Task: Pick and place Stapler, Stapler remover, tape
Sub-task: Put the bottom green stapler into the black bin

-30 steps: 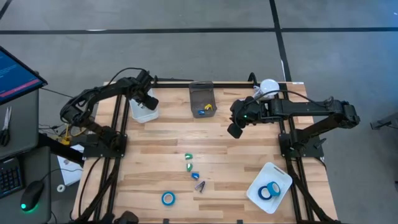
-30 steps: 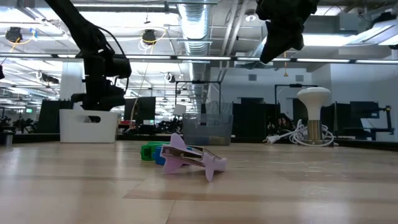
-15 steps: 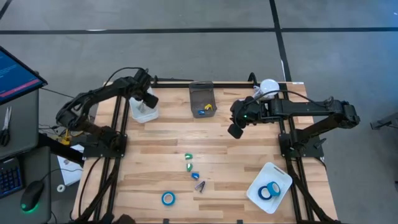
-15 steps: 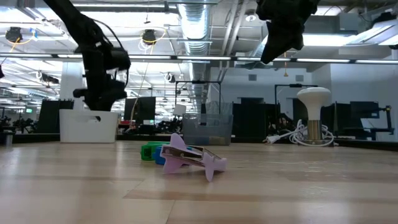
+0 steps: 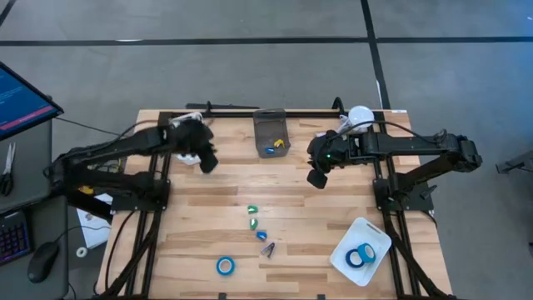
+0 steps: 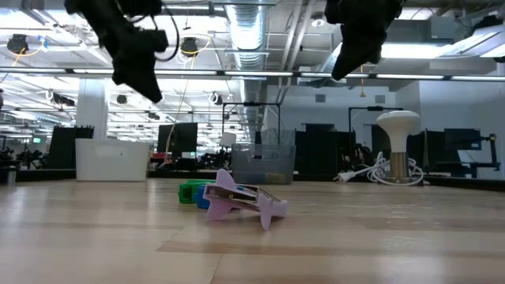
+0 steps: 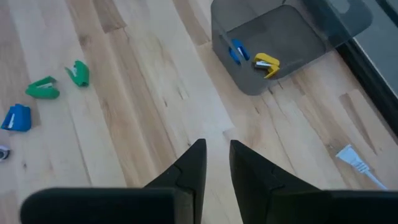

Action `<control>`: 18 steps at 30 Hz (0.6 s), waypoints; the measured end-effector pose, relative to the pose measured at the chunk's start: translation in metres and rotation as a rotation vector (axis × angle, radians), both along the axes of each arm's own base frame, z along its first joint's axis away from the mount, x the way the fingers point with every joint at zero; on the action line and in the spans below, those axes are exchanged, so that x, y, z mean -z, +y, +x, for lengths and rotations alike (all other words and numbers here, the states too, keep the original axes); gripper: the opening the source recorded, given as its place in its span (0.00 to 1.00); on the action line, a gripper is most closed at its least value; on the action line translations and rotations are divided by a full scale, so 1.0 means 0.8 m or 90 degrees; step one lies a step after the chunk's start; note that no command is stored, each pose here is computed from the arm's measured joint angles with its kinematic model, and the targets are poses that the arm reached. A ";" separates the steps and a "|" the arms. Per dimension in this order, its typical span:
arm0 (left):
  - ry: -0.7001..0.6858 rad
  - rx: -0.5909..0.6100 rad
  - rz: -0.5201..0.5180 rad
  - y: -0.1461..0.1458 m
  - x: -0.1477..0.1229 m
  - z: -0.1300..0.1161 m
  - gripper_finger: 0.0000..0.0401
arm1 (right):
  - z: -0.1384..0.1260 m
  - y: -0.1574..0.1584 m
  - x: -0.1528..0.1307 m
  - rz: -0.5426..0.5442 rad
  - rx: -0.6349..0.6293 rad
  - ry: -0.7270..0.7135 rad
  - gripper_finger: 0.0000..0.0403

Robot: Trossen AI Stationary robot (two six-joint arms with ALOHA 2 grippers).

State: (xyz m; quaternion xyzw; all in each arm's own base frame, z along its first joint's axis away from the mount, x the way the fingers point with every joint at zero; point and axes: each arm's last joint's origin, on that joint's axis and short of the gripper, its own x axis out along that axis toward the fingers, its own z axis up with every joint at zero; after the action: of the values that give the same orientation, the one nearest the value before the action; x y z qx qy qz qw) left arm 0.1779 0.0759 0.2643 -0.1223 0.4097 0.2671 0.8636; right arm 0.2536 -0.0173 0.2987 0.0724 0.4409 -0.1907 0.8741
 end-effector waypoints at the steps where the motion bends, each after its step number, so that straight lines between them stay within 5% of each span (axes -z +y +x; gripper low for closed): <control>1: -0.005 0.013 -0.002 -0.012 0.000 0.005 0.24 | 0.000 0.000 0.000 0.003 -0.002 0.000 0.16; 9: -0.007 0.089 -0.008 -0.093 0.008 0.028 0.19 | 0.005 0.006 -0.003 0.064 -0.091 -0.027 0.16; 18: -0.026 0.095 -0.039 -0.120 0.008 0.024 0.15 | 0.047 0.050 0.018 0.083 -0.265 -0.064 0.16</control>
State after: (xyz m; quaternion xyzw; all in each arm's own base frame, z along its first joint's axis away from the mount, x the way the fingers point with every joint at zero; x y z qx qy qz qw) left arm 0.1967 -0.0204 0.2583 -0.1232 0.4079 0.1864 0.8853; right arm 0.2911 0.0225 0.2846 0.0457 0.4133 0.0269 0.9090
